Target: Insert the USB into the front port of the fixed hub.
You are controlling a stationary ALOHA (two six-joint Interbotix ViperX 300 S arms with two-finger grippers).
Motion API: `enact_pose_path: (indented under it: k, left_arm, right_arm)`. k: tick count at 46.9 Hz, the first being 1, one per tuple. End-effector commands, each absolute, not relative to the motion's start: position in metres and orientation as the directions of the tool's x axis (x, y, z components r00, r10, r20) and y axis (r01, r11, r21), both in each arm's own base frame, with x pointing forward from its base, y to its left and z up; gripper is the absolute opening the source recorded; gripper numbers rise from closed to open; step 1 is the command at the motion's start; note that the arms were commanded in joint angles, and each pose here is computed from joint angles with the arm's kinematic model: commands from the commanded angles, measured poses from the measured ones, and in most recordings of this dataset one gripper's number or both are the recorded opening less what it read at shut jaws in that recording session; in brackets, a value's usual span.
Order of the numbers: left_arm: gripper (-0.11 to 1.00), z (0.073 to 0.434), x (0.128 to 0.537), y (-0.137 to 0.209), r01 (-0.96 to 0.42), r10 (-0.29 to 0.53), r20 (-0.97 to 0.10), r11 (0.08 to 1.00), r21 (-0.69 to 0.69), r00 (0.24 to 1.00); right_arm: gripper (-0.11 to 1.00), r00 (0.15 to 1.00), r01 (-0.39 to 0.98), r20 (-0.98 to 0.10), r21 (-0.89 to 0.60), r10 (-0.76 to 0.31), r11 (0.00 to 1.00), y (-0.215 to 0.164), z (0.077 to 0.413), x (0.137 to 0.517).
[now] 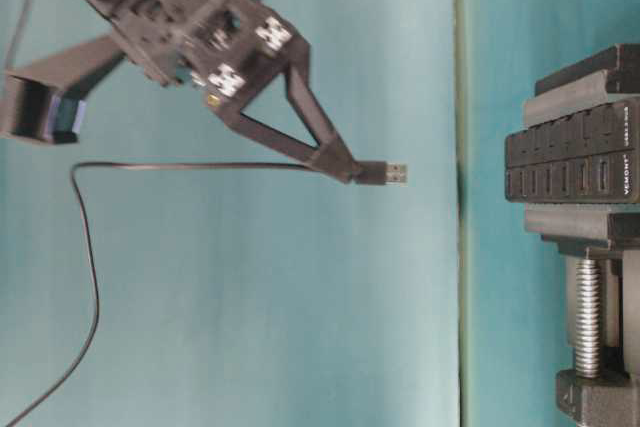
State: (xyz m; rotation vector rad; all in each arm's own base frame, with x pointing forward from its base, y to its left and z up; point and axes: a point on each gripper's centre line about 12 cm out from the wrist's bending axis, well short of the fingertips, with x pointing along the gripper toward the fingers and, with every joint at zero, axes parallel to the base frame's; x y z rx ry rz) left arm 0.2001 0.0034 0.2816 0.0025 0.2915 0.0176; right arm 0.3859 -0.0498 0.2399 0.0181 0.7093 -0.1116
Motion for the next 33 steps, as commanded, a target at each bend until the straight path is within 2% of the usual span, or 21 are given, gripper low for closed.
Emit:
enact_pose_path:
  k: [1,33]
  left_arm:
    - [0.00,0.286,0.202,0.004,-0.019,0.020,-0.271,1.000,0.007,0.962]
    - [0.00,0.288,0.202,0.004,-0.019,0.020,-0.267,1.000,0.004,0.964]
  right_arm:
    - [0.07,0.794,0.107,-0.602,0.000,-0.086,0.994,-0.043,0.263,0.387]
    - [0.07,0.783,0.037,-0.621,0.010,-0.023,0.999,-0.012,0.251,0.393]
